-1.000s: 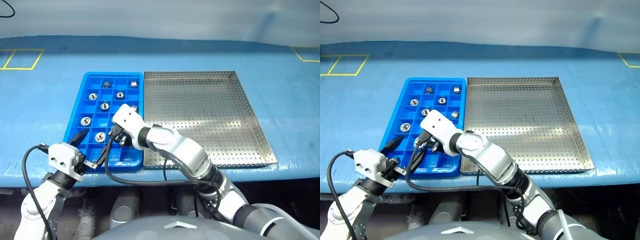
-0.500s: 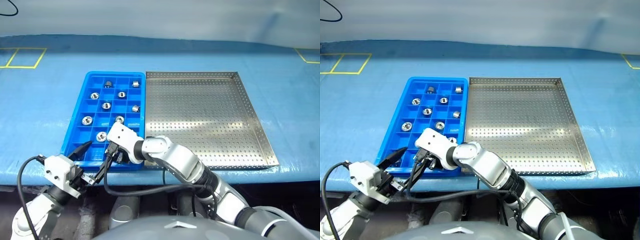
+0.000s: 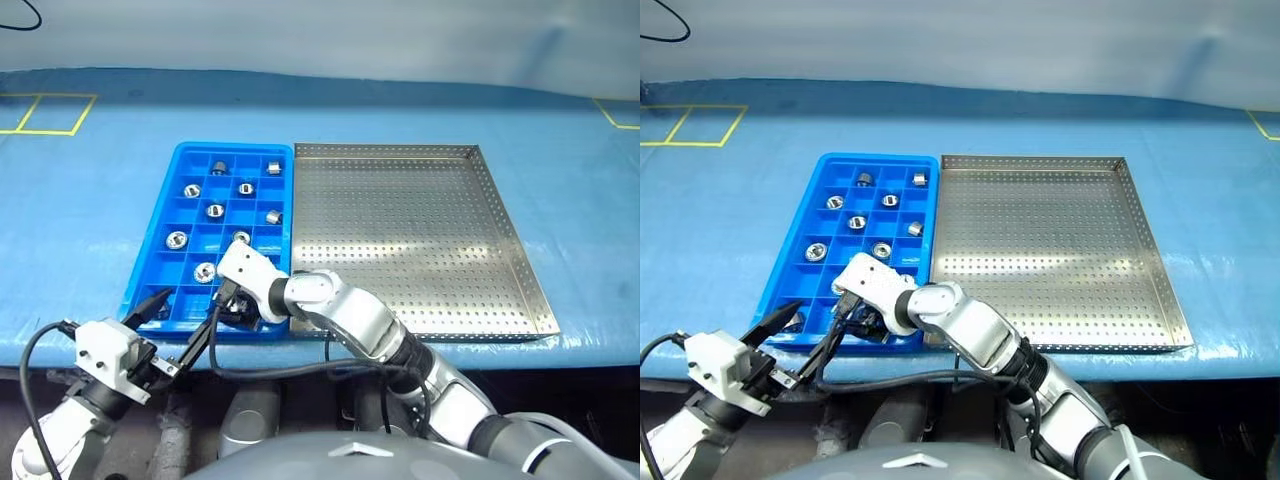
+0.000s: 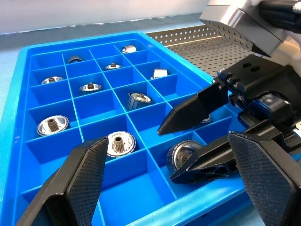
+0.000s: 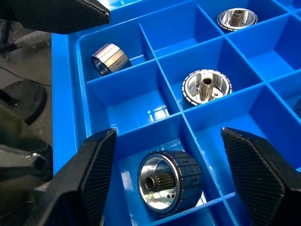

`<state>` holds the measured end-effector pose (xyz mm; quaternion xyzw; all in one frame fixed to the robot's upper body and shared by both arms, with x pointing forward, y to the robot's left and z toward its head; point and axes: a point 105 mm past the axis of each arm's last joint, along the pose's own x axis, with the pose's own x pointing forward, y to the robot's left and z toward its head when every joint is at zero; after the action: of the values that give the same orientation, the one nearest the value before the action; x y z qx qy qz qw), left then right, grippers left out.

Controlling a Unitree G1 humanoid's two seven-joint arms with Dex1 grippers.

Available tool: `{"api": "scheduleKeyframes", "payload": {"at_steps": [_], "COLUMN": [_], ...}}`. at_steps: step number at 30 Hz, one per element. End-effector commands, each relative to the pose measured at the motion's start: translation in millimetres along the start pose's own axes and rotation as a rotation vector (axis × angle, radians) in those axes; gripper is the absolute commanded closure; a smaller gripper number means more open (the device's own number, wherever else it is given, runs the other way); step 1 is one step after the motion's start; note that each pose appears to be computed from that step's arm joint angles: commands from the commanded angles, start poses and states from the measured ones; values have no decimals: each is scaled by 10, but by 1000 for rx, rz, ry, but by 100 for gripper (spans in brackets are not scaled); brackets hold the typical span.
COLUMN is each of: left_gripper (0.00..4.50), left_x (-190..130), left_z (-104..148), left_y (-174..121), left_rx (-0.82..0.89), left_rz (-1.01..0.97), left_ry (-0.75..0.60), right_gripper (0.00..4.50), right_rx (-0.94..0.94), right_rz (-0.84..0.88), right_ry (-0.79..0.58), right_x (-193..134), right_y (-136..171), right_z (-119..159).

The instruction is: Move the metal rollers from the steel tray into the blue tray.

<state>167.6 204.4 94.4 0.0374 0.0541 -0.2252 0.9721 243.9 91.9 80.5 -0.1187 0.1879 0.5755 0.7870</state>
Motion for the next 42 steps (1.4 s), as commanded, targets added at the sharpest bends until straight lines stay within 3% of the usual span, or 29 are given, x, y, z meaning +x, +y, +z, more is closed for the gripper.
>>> {"api": "scheduleKeyframes", "payload": {"at_steps": [1, 5, 9, 20, 28, 42], "left_gripper": [0, 0, 0, 0, 0, 0], "left_x": [42, 219, 462, 1145, 1313, 1242], "left_z": [115, 293, 515, 705, 611, 519], "left_y": [19, 54, 86, -74, -239, -221], "left_rx": [27, 52, 91, 187, 187, 179], "left_rz": [-20, -54, -82, -165, -259, -252], "left_ry": [-49, -116, -188, -241, -200, -159], "right_gripper": [75, 75, 75, 75, 75, 75], "right_rx": [-16, -7, -18, -22, 32, 43], "right_rz": [-9, -113, -264, -572, -753, -815], "right_ry": [-67, -196, -270, -244, -209, -261], "right_x": [-115, -394, -722, -1403, -1722, -1779], "right_y": [-32, -238, -467, -623, -618, -643], "right_z": [158, 369, 373, -173, -488, -488]}}
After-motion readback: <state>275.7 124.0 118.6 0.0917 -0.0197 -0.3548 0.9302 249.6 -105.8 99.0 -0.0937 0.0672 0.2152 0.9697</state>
